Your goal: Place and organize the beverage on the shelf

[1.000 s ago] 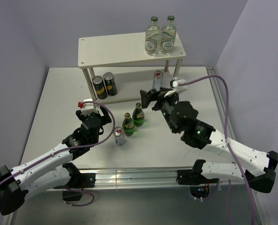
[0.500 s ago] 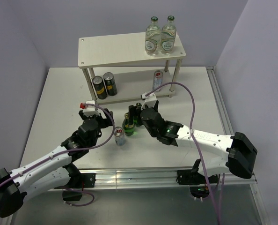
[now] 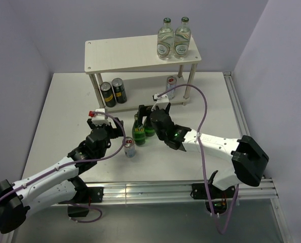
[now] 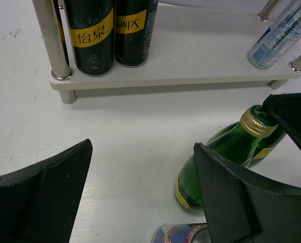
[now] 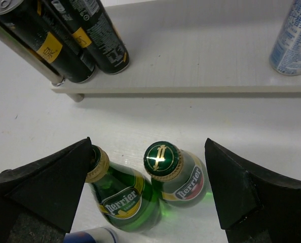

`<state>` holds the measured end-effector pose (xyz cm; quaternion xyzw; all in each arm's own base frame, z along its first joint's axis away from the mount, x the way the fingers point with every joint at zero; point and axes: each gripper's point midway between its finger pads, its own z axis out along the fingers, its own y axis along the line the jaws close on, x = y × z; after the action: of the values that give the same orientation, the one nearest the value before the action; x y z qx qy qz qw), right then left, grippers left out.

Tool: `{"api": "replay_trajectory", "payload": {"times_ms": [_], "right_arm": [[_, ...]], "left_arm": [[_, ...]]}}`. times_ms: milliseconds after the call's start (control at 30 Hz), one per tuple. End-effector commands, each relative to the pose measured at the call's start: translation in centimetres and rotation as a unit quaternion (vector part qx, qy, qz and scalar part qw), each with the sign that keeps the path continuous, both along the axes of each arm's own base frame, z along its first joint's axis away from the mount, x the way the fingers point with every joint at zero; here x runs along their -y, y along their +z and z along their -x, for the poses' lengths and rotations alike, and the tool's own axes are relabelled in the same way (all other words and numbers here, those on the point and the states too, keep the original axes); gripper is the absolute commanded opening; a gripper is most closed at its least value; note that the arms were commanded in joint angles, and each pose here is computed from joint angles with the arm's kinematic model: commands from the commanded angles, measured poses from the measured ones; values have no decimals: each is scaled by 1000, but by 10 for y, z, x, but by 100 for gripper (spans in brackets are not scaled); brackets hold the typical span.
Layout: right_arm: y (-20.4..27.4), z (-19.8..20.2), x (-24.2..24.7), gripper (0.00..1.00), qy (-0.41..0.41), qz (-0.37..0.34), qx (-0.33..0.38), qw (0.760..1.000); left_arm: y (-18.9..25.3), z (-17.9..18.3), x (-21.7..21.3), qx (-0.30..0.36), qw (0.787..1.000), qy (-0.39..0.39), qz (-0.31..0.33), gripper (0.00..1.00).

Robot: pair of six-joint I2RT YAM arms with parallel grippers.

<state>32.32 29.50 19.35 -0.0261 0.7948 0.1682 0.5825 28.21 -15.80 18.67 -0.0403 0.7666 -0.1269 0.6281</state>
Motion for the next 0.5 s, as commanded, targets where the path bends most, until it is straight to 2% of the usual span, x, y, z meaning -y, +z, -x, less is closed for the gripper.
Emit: {"api": "replay_trajectory", "payload": {"times_ms": [0,467], "right_arm": [[7,-10,8,98,-25,5,10,1000],[11,21,25,97,-9,-19,1,1000]], "left_arm": [[15,-4,5,20,1000,-3,13,88],[18,-6,4,22,1000,4,10,87]]}}
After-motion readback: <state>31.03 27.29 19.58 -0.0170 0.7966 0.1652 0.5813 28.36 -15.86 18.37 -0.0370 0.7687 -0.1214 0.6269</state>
